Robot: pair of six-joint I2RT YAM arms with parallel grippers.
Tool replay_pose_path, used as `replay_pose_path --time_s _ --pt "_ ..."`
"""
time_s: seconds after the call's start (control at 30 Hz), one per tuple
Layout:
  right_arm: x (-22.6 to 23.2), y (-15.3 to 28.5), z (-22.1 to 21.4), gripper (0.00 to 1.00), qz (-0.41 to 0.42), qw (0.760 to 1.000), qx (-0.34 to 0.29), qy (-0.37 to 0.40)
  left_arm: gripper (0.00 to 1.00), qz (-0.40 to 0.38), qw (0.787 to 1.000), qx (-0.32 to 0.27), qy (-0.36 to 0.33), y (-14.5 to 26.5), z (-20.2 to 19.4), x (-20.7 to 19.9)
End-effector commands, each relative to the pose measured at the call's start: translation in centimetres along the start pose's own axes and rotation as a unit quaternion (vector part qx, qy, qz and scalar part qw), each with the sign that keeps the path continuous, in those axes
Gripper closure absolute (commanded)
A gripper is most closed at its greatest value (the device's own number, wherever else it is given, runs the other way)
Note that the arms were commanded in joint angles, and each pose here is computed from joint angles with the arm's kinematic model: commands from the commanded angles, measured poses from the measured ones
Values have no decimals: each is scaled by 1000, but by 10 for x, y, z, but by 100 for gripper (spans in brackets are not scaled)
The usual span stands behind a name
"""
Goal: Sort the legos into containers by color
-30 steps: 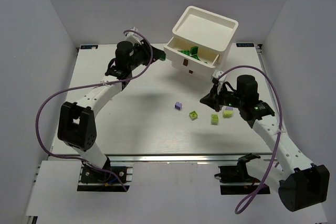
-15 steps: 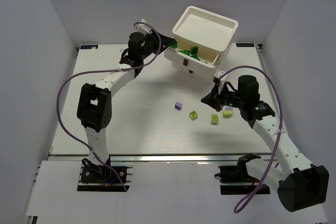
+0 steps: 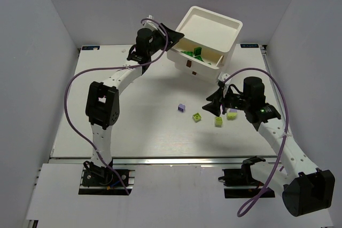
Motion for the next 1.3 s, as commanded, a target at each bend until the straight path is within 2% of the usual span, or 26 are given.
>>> replay_pose_path --time_s 0.0,0.07,0.1,0.13,0.17,0.2,0.27,0.3,0.33,0.37,0.4,0.43,0.47,0.53,0.57,0.67,0.87,0.9,0.97,1.1,1.27 --pt "6 0 0 44 42 998 3 46 42 -30 999 -27 -34 16 35 -43" --pt "10 -1 -2 50 69 994 7 82 57 -40 997 -30 -56 24 48 -51" --pt "8 -1 -3 54 71 990 12 123 80 -48 996 -37 -67 37 61 -63" --pt "5 -2 -2 67 65 988 13 139 91 -39 994 -33 -95 47 60 -58" --pt "1 -2 0 73 58 986 12 156 99 -25 993 -20 -112 57 57 -57" --pt "-4 -4 8 78 46 984 13 171 100 -32 989 -32 -142 82 71 -81" --pt "-15 -6 22 97 12 980 22 197 100 -14 977 0 -214 110 48 -66" --pt "-22 -10 37 100 -1 980 24 198 100 -16 972 6 -236 126 41 -67" --pt "-29 -12 43 100 -27 982 31 186 94 -28 960 -17 -280 159 49 -87" --pt "-30 -17 47 100 -27 982 38 185 84 -8 960 17 -279 175 16 -61" --pt "-38 -24 45 100 -33 982 53 176 73 1 957 18 -289 188 9 -57" --pt "-45 -26 55 100 -58 980 53 180 54 -5 948 -2 -318 214 12 -69" --pt "-46 -32 55 100 -66 981 57 173 45 11 947 22 -320 225 -10 -50" --pt "-59 -43 63 100 -117 975 57 182 31 16 936 5 -352 250 -13 -52" --pt "-64 -46 65 100 -135 973 57 177 27 31 935 19 -354 257 -28 -37" --pt "-78 -57 79 100 -192 962 61 186 21 63 924 12 -377 272 -34 -24" --pt "-100 -93 84 100 -243 947 88 193 19 77 917 6 -391 280 -29 -26" --pt "-108 -94 86 100 -278 936 88 196 19 75 917 7 -391 282 -31 -26" --pt "-108 -112 88 100 -294 929 79 209 19 76 916 4 -393 285 -31 -25" --pt "-131 -117 98 100 -378 898 69 213 19 94 913 5 -397 290 -30 -23" --pt "-140 -122 111 100 -427 873 52 230 17 93 913 8 -398 290 -31 -22"
Point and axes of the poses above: each gripper's point midway between its finger pads, its own y axis back along the fingers, its own x axis along the line the jaws close on, z = x × y, the point moved 5 cm from there along y, back along the fingers, and after that the axes turned 15 degrees about -y, right-handed, at the moved point
